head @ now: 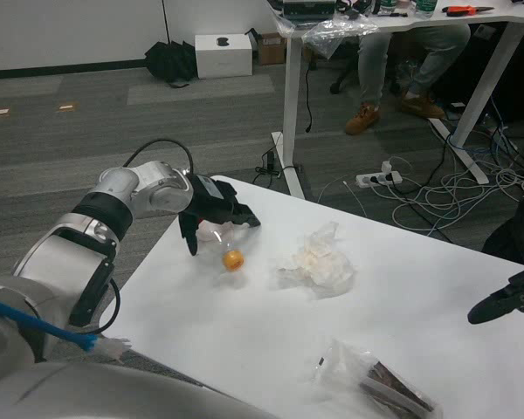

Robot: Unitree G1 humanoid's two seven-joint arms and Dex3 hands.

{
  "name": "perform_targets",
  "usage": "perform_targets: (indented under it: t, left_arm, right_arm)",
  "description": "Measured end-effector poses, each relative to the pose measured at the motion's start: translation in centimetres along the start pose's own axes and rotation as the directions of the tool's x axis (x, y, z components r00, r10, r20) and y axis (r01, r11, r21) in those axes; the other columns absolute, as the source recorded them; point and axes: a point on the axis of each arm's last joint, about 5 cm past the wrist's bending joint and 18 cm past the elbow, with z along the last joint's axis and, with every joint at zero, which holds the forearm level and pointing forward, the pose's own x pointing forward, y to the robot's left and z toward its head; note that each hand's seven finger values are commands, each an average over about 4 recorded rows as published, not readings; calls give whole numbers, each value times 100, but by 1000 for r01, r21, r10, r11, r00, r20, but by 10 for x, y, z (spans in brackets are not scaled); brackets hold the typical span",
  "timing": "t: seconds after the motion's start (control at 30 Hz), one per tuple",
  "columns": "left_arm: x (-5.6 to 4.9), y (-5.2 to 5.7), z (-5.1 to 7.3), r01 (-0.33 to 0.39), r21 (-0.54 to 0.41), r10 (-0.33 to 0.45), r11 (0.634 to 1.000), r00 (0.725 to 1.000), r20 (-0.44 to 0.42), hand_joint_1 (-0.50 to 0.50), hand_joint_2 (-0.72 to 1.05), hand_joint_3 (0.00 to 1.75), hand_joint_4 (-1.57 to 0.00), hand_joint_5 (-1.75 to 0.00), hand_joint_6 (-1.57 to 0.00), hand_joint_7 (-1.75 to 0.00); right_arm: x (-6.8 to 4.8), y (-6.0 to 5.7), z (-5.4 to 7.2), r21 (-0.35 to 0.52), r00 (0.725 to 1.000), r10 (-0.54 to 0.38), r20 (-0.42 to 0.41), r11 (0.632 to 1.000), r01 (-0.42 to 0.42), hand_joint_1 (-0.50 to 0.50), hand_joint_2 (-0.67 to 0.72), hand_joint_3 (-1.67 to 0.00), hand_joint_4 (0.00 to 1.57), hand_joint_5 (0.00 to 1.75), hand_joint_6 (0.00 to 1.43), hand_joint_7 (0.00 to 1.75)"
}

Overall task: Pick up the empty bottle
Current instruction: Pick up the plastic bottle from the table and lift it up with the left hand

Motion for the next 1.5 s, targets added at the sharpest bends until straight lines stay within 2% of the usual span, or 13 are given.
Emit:
perform_targets:
  t: [0.03, 0.1, 0.2, 0.33, 0.47, 0.67, 0.9, 1.03, 1.1, 1.17, 1.23, 1.37, 1.5]
  left_arm:
    - [0, 1, 0, -6, -5, 6, 1000, 1000, -6, -50, 96, 13, -123, -169, -118, -141]
    - [-1, 1, -2, -15, -26, 15, 1000, 1000, -21, -50, 94, 22, -150, -175, -122, -150]
    - [-2, -2, -3, -35, -91, 33, 995, 999, -32, -50, 87, 39, -157, -175, -111, -147]
    - [-1, -6, 0, -54, -158, 53, 986, 999, -14, -50, 87, 61, -157, -175, -101, -140]
    - [1, -8, 3, -92, -226, 93, 970, 996, -6, -50, 78, 61, -157, -175, -97, -140]
    - [4, -11, 8, -174, -327, 186, 929, 982, 5, -50, 78, 61, -157, -175, -94, -133]
    - [4, -1, 19, -349, -449, 403, 823, 915, 28, -50, 78, 65, -157, -175, -92, -126]
    - [4, 3, 23, -405, -485, 479, 775, 877, 32, -50, 78, 70, -157, -175, -97, -126]
    - [2, 4, 27, -479, -537, 575, 694, 818, 13, -50, 78, 70, -157, -175, -99, -126]
    - [-1, 6, 32, -577, -609, 709, 545, 704, -33, -50, 78, 70, -157, -175, -99, -126]
    - [-3, 8, 34, -632, -659, 793, 407, 603, -89, -50, 78, 70, -157, -175, -99, -126]
    - [-4, 7, 35, -672, -714, 863, 194, 464, -201, -50, 78, 70, -157, -175, -102, -126]
    - [3, 6, 41, -650, -758, 886, -59, 315, -340, -50, 85, 70, -157, -175, -109, -126]
  right_arm:
    - [0, 0, 0, 1, 1000, 1, 2, 1000, -1, -38, 60, 0, 0, 0, 0, 0]
    - [0, 1, 1, 3, 1000, 2, 4, 1000, -2, -38, 60, 0, 0, 0, 0, 0]
    - [0, 1, 1, 5, 1000, 1, 5, 1000, -1, -38, 60, 0, 0, 0, 0, 0]
    - [0, 1, 1, 7, 1000, 0, 4, 1000, 0, -38, 60, 0, 0, 0, 0, 0]
    - [0, 1, 1, 8, 1000, -1, 5, 1000, 1, -38, 60, 0, 0, 0, 0, 0]
    - [0, 1, 1, 11, 1000, -2, 4, 1000, 2, -38, 60, 0, 0, 0, 0, 0]
    - [0, 2, 0, 27, 1000, -10, 3, 1000, 10, -38, 60, 0, 0, 0, 0, 0]
    - [0, 2, 0, 32, 1000, -14, 2, 999, 14, -38, 58, 0, 0, 0, 0, 0]
    - [0, 1, 0, 36, 1000, -18, 0, 999, 18, -38, 60, 0, 0, 0, 0, 0]
    - [-1, 1, -1, 41, 1000, -26, -5, 999, 26, -38, 60, 0, 0, 0, 0, 0]
    - [-1, 0, -2, 43, 999, -34, -11, 998, 35, -38, 60, 0, 0, 0, 0, 0]
    - [-2, 0, -4, 48, 999, -51, -17, 998, 51, -38, 57, 0, 0, 0, 0, 0]
    - [-2, -4, -6, 44, 997, -71, -26, 996, 73, -38, 60, 0, 0, 0, 0, 0]
